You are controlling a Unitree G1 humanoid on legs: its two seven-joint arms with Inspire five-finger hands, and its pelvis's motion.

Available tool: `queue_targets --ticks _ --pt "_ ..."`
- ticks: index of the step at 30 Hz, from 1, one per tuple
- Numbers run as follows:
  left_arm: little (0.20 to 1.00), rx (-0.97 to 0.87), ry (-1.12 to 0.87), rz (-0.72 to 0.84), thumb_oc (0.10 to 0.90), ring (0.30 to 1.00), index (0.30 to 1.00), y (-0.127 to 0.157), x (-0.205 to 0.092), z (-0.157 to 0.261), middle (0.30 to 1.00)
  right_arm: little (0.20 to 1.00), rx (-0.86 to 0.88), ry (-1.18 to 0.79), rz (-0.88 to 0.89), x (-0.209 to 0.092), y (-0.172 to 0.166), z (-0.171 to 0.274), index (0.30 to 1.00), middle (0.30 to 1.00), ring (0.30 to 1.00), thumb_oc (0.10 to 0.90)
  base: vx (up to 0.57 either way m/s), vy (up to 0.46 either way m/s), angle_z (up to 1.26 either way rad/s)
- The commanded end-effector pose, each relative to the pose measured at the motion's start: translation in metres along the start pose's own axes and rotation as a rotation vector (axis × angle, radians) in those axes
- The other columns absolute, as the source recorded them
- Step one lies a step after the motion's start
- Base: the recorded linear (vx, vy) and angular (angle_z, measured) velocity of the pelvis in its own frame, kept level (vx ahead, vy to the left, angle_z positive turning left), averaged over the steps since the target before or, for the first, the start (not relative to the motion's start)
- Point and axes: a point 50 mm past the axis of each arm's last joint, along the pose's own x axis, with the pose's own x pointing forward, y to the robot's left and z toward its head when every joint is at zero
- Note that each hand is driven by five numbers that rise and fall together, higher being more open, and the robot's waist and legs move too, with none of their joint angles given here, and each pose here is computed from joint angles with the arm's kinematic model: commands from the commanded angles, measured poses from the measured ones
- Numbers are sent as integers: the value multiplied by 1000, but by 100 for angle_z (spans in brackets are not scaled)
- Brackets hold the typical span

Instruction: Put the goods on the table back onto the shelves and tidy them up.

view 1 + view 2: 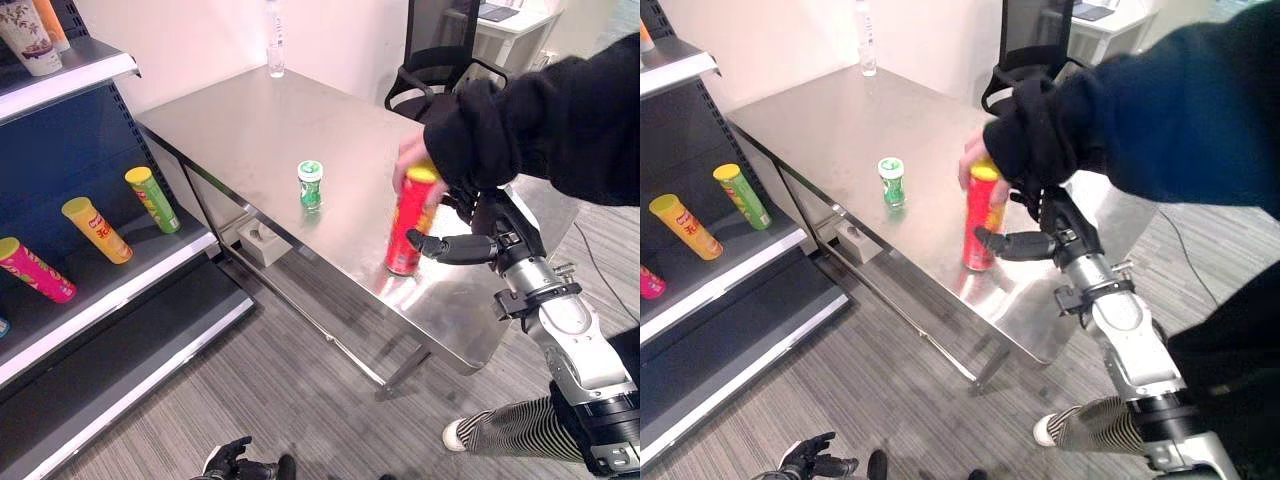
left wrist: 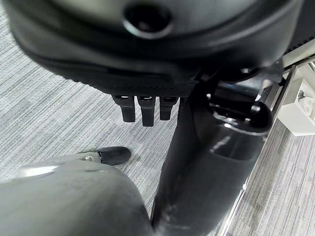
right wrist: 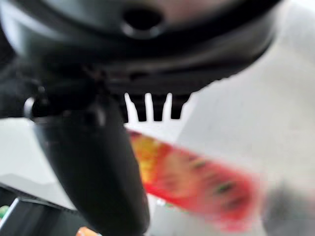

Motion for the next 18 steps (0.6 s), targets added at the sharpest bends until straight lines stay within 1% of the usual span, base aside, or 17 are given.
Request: queue_targets --ticks 1,10,15,18 --pt "900 68 25 40 800 900 900 15 1 -2 900 900 -15 -310 -37 23 -4 63 900 900 900 800 0 0 0" --pt "900 68 35 44 800 900 900 16 0 -4 900 900 -19 -315 -49 22 -4 63 900 900 900 800 0 0 0" --pt "900 68 24 43 800 900 900 16 0 -2 900 900 -40 -363 -65 18 -7 74 900 900 900 800 0 0 0" --pt "900 72 17 43 800 900 900 16 0 -1 900 900 -51 -444 -92 10 -11 89 900 900 900 800 0 0 0"
